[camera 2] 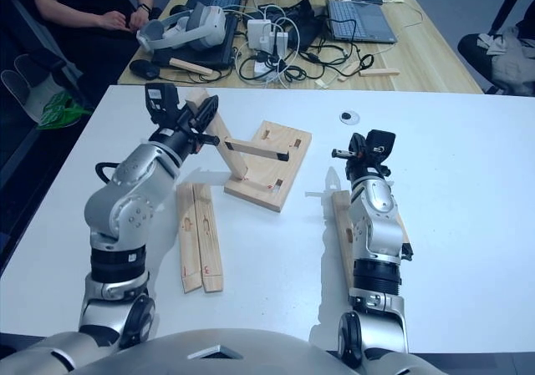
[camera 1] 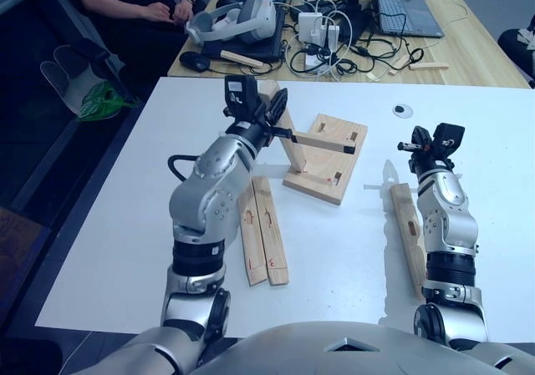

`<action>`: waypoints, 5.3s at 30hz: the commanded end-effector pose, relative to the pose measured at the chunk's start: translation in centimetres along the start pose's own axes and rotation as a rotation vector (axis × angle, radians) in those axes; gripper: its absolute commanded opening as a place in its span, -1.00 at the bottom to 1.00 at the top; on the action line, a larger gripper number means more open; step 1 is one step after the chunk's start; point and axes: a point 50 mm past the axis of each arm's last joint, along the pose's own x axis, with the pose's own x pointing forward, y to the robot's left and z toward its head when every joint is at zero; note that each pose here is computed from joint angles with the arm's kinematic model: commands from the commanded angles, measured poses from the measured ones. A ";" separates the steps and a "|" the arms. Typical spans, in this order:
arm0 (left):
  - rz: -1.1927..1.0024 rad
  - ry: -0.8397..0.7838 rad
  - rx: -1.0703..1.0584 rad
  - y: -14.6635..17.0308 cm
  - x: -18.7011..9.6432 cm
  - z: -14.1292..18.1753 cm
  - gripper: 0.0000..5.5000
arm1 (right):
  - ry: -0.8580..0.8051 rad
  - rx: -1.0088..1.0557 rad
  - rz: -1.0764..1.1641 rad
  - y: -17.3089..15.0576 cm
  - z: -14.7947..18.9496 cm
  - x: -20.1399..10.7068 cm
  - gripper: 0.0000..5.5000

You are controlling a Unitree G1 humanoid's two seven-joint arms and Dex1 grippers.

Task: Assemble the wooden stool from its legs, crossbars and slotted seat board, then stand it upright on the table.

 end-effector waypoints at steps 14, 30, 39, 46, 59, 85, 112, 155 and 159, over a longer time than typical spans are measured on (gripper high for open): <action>-0.137 -0.453 0.133 -3.2 -1.4 5.2 0.08 | -0.021 0.005 0.001 -0.2 0.7 0.4 -1.00; 0.197 0.443 -0.154 4.6 -14.7 -5.4 0.96 | 0.009 0.080 -0.094 -1.4 -0.5 -3.8 -1.00; 0.063 0.788 0.064 4.9 -16.7 -7.2 0.96 | 0.031 0.133 -0.090 0.0 -0.7 -5.1 -1.00; 0.002 0.892 0.102 5.7 -18.3 -7.3 0.96 | 0.027 0.179 -0.086 2.0 -0.1 -5.5 -1.00; -0.020 0.764 0.115 5.6 -14.8 -4.4 0.96 | 0.027 0.198 -0.094 2.4 0.1 -5.5 -1.00; 0.053 0.910 0.248 6.4 -15.8 -6.4 0.96 | 0.000 0.189 -0.096 2.4 0.0 -4.3 -1.00; 0.015 0.967 0.199 10.4 -18.2 -12.3 -0.16 | -0.159 0.168 -0.149 0.9 3.2 -1.5 -1.00; -0.609 -0.469 0.734 0.9 -1.2 8.4 -0.25 | -0.296 0.703 1.162 12.2 20.7 -3.5 0.45; -0.612 -0.477 0.758 1.0 -1.2 8.3 -0.25 | -0.288 0.687 1.147 11.8 20.8 -3.5 0.20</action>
